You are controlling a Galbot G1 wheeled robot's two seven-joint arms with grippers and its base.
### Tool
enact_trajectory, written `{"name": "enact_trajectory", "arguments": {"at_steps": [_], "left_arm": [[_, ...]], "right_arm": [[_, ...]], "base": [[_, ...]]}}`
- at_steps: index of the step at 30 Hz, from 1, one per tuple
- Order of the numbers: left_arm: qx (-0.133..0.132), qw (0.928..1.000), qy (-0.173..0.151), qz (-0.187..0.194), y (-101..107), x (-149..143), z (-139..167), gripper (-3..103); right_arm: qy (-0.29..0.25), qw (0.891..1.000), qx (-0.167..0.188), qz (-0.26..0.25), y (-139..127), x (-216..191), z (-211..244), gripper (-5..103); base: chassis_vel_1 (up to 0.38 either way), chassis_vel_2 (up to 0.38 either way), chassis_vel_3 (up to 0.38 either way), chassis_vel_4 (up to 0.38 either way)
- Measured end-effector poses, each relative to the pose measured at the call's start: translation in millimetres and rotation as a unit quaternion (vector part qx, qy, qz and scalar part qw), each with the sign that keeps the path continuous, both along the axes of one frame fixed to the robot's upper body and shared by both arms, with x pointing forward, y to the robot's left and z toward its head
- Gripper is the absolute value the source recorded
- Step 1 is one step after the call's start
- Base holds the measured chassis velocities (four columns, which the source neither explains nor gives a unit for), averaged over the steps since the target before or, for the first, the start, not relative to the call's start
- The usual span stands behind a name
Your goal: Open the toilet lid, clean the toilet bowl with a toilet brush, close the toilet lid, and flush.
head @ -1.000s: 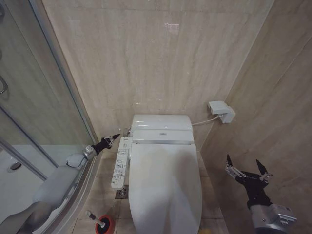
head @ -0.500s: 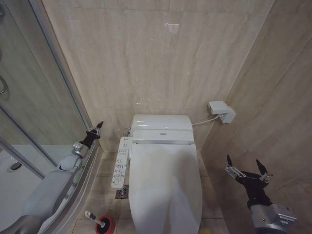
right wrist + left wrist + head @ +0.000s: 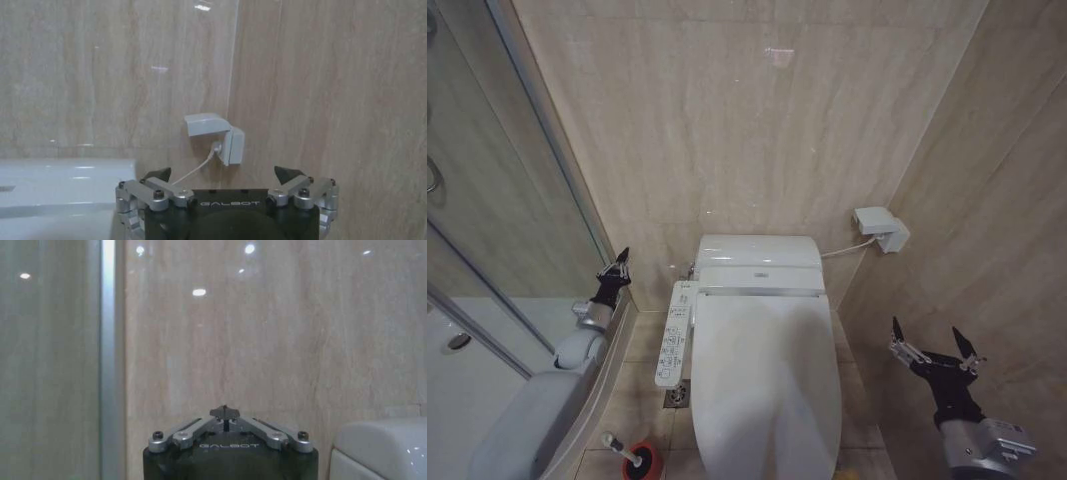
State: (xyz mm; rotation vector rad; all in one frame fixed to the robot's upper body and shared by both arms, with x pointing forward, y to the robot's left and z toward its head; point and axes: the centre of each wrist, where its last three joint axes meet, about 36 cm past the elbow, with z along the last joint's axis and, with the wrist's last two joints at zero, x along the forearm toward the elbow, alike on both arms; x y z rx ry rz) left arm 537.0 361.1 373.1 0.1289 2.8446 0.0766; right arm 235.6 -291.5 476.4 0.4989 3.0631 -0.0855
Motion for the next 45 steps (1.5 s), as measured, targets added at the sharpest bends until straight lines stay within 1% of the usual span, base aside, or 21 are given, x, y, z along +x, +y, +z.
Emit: {"name": "enact_trajectory", "arguments": {"at_steps": [3, 4, 7, 8, 10, 11, 13, 15, 18, 19, 22, 23, 24, 30, 31, 34, 38, 39, 41, 44, 45], "left_arm": [[-0.016, 0.9998, 0.008, 0.012, -7, -21, 0, 0], [-0.016, 0.9998, 0.008, 0.012, -7, -21, 0, 0], [-0.027, 0.9995, 0.008, 0.014, -15, -43, 2, 0], [-0.027, 0.9995, 0.008, 0.014, -15, -43, 2, 0], [-0.036, 0.9992, 0.014, 0.013, -24, -67, 2, 0], [-0.036, 0.9992, 0.014, 0.013, -24, -67, 2, 0], [-0.041, 0.9989, 0.021, 0.009, -29, -86, -1, 0], [-0.041, 0.9989, 0.022, 0.007, -31, -91, -2, 0], [-0.044, 0.9987, 0.027, 0.002, -38, -121, -4, 0], [-0.044, 0.9987, 0.027, 0.002, -38, -121, -4, 0], [-0.052, 0.9984, 0.023, 0.0, -45, -141, 0, 0], [-0.054, 0.9983, 0.021, -0.003, -49, -149, 3, 7], [-0.054, 0.9983, 0.021, -0.003, -49, -149, 3, 7], [-0.051, 0.9987, 0.007, -0.005, -55, -172, 15, 7], [-0.049, 0.9988, 0.004, -0.004, -54, -176, 17, 34], [-0.043, 0.9991, -0.003, 0.0, -50, -184, 17, 34], [-0.048, 0.9987, -0.006, 0.016, -47, -195, 16, 34], [-0.05, 0.9985, -0.006, 0.022, -45, -200, 15, 61], [-0.051, 0.9984, -0.006, 0.025, -44, -203, 15, 61], [-0.056, 0.9978, -0.004, 0.034, -45, -215, 12, 61], [-0.058, 0.9977, -0.003, 0.036, -48, -222, 11, 88]], "right_arm": [[0.0, 1.0, 0.0, 0.0, 0, 0, 0, 100], [0.0, 1.0, 0.0, 0.0, 0, 0, 0, 100], [0.0, 1.0, 0.0, 0.0, 0, 0, 0, 100], [0.0, 1.0, 0.0, 0.0, 0, 0, 0, 100], [0.0, 1.0, 0.0, 0.0, 0, 0, 0, 100], [0.0, 1.0, 0.0, 0.0, 0, 0, 0, 100], [0.0, 1.0, 0.0, 0.0, 0, 0, 0, 100], [0.0, 1.0, 0.0, 0.0, 0, 0, 0, 100], [0.0, 1.0, 0.0, 0.0, 0, 0, 0, 100], [0.0, 1.0, 0.0, 0.0, 0, 0, 0, 100], [0.0, 1.0, 0.0, 0.0, 0, 0, 0, 100], [0.0, 1.0, 0.0, 0.0, 0, 0, 0, 100], [0.0, 1.0, 0.0, 0.0, 0, 0, 0, 100], [0.0, 1.0, 0.0, 0.0, 0, 0, 0, 100], [0.0, 1.0, 0.0, 0.0, 0, 0, 0, 100], [0.0, 1.0, 0.0, 0.0, 0, 0, 0, 100], [0.0, 1.0, 0.0, 0.0, 0, 0, 0, 100], [0.0, 1.0, 0.0, 0.0, 0, 0, 0, 100], [0.0, 1.0, 0.0, 0.0, 0, 0, 0, 100], [0.0, 1.0, 0.0, 0.0, 0, 0, 0, 100], [0.0, 1.0, 0.0, 0.0, 0, 0, 0, 100]], "base": [[0.0, 0.0, 0.0, 0.0], [0.0, 0.0, 0.0, 0.0], [0.0, 0.0, 0.0, 0.0], [0.0, 0.0, 0.0, 0.0], [0.0, 0.0, 0.0, 0.0], [0.0, 0.0, 0.0, 0.0], [0.0, 0.0, 0.0, 0.0], [0.0, 0.0, 0.0, 0.0], [0.0, 0.0, 0.0, 0.0], [0.0, 0.0, 0.0, 0.0], [0.0, 0.0, 0.0, 0.0], [0.0, 0.0, 0.0, 0.0], [0.0, 0.0, 0.0, 0.0], [0.0, 0.0, 0.0, 0.0], [0.0, 0.0, 0.0, 0.0], [0.0, 0.0, 0.0, 0.0], [0.0, 0.0, 0.0, 0.0], [0.0, 0.0, 0.0, 0.0], [0.0, 0.0, 0.0, 0.0], [0.0, 0.0, 0.0, 0.0], [0.0, 0.0, 0.0, 0.0]]}}
